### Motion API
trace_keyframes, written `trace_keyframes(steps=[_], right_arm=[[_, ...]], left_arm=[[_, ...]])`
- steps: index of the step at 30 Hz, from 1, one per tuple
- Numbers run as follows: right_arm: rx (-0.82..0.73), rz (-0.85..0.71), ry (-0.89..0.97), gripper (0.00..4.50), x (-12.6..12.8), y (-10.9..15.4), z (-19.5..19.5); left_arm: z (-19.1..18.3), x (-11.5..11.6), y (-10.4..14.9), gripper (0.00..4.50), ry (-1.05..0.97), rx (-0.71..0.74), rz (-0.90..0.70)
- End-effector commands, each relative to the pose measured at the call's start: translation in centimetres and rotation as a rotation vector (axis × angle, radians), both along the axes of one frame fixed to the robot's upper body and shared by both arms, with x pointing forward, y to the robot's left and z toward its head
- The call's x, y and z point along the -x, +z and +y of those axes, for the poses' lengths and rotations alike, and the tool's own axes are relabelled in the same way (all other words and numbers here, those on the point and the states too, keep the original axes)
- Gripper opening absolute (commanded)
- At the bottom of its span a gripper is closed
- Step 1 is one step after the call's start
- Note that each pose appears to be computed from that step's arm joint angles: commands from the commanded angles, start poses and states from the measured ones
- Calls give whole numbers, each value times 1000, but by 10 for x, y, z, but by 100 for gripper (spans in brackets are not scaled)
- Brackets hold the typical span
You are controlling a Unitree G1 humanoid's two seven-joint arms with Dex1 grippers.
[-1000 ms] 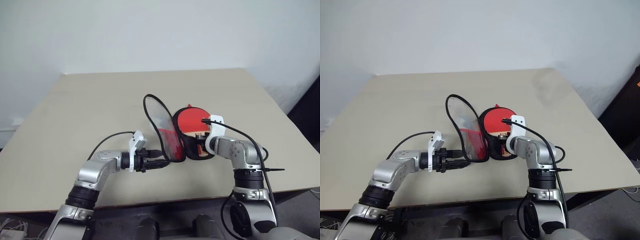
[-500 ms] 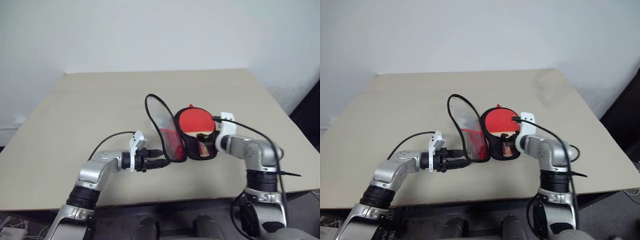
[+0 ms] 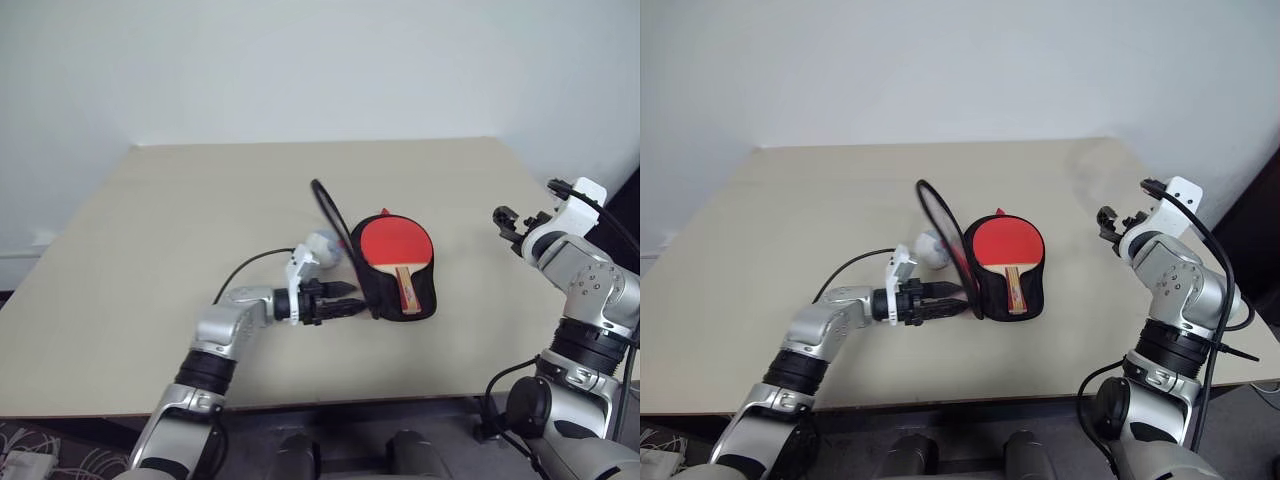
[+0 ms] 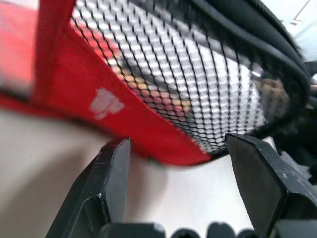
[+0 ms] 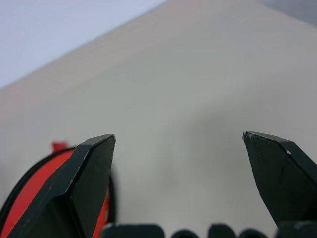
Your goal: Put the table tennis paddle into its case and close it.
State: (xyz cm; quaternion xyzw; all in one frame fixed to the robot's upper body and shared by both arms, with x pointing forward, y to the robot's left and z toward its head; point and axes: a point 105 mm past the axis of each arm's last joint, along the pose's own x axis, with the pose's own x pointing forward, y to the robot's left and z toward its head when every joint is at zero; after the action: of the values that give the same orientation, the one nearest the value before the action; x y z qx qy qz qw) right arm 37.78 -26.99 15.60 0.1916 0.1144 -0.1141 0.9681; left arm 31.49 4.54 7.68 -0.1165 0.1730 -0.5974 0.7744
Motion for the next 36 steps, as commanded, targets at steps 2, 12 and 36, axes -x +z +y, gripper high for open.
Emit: trace_keyframes(steps=[2,12,36], right_arm=[[2,-47,-128,448,5,2,-23],[33,26,-215,448,14,-34,-33],[54,68,-288,448,28,-49,-48]], left_arm=[[-12,-11,3,322,63,2,8],[9,-25,-8,322,285,-39,283],[-72,-14,-41,322,288,61,904]])
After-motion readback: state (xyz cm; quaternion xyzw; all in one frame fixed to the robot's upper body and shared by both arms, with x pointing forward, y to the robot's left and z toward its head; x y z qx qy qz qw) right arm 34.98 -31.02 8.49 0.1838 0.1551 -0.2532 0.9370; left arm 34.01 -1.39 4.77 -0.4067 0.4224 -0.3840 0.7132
